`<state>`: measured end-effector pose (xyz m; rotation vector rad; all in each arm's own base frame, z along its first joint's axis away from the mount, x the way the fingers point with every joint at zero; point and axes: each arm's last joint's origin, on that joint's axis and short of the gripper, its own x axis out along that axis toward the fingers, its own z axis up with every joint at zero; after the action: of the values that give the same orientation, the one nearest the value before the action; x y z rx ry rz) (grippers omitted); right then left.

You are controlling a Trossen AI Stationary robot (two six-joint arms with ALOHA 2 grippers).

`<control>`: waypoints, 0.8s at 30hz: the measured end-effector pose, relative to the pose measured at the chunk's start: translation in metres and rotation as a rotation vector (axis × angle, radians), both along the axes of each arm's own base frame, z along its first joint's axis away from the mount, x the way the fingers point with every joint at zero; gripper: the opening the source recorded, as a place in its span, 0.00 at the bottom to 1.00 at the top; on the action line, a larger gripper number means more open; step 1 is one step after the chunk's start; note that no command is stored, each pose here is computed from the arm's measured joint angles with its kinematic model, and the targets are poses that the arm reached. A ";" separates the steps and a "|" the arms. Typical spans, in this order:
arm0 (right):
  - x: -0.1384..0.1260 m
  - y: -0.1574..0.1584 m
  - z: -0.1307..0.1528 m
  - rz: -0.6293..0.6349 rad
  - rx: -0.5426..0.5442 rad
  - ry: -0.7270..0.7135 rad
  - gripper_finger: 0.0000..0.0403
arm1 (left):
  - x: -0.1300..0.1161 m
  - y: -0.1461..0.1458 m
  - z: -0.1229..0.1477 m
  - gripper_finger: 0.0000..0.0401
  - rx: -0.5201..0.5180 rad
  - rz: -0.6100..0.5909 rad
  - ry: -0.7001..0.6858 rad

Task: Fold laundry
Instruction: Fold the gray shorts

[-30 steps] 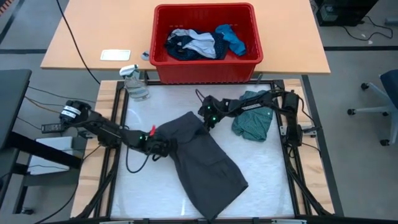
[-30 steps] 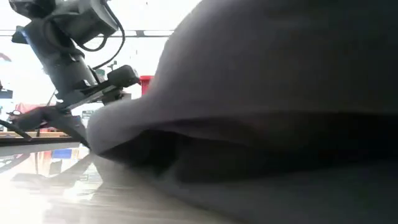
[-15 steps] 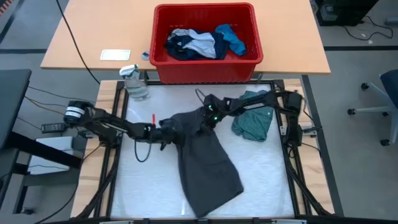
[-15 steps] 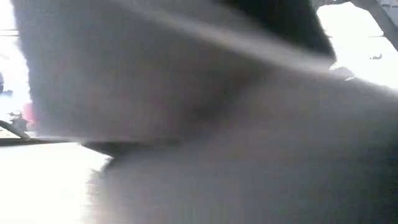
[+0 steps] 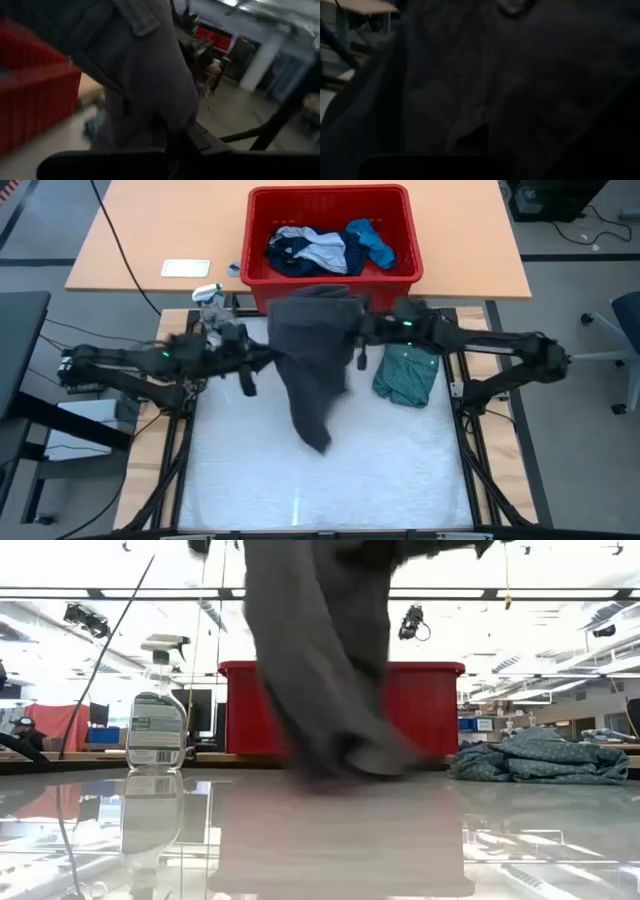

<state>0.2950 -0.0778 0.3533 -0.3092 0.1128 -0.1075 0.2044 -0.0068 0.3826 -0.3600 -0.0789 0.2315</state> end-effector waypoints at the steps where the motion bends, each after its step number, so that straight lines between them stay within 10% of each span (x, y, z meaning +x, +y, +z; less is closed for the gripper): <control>1: -0.005 0.004 0.009 -0.001 -0.065 -0.044 0.07 | -0.003 -0.002 0.014 0.04 0.057 -0.014 0.007; 5: -0.015 0.007 0.024 -0.020 -0.124 -0.106 0.07 | 0.004 -0.008 0.041 0.04 0.147 -0.067 0.137; 10: -0.010 0.024 0.007 0.024 -0.070 0.042 0.07 | 0.041 -0.029 0.011 0.04 0.117 -0.278 0.392; 17: -0.016 0.087 -0.072 0.107 0.384 0.572 0.07 | 0.088 -0.078 -0.074 0.05 -0.018 -0.425 0.846; 24: -0.026 0.125 -0.105 0.222 0.753 0.656 0.07 | 0.105 -0.093 -0.092 0.06 -0.275 -0.529 0.872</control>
<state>0.2695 0.0469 0.2478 0.4094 0.7468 0.2613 0.3094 -0.1001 0.2905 -0.5118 0.9059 -0.1419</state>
